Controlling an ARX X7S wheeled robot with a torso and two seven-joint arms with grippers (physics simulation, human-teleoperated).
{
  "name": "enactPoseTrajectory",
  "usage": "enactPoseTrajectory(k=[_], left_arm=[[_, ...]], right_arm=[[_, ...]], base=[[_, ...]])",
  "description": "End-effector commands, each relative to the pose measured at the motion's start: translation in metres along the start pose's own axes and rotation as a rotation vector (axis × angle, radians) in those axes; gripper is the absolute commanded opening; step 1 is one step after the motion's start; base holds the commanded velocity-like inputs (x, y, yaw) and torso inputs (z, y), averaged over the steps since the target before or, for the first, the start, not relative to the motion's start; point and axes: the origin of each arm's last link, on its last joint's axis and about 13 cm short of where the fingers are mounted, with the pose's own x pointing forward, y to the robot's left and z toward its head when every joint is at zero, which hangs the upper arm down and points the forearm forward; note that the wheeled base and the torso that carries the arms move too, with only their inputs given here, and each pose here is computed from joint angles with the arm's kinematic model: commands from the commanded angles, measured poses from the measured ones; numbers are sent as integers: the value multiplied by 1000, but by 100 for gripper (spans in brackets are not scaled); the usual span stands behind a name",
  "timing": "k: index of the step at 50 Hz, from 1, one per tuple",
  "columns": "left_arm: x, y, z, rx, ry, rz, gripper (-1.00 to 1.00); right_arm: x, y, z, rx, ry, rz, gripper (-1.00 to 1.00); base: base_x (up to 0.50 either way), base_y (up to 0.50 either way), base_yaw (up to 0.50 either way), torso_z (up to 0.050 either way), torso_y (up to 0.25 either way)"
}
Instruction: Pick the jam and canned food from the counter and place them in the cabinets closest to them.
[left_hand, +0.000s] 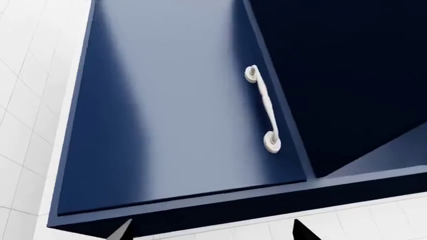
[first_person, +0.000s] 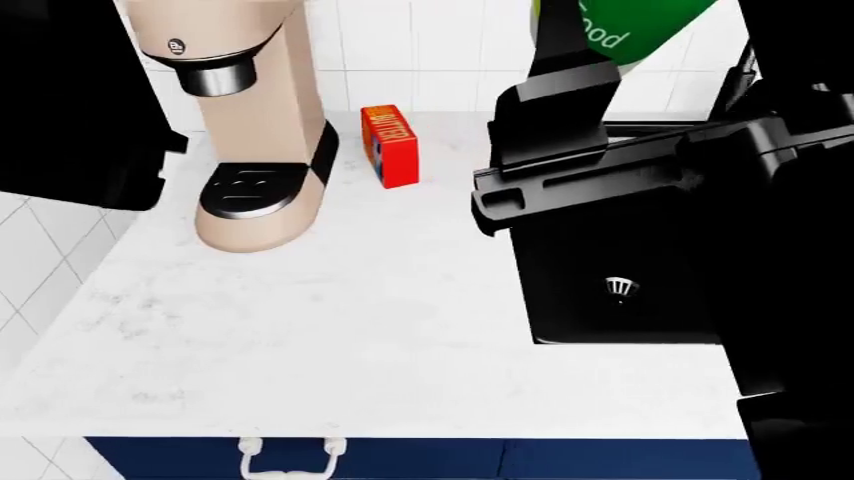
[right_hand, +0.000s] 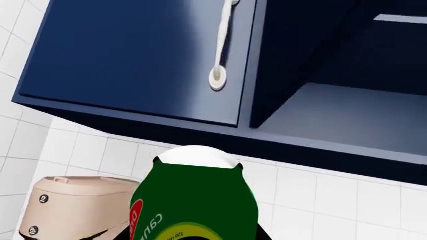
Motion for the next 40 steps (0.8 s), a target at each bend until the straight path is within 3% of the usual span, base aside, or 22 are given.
enactPoseTrajectory(k=[1, 40], left_arm=[[-1, -1, 1, -3, -4, -4, 100], [2, -2, -4, -3, 7, -7, 100]], right_arm=[[-1, -2, 0, 1, -11, -10, -100], [1, -4, 3, 9, -18, -8, -100]], base=[[2, -500, 0, 0, 0], [67, -500, 0, 0, 0]])
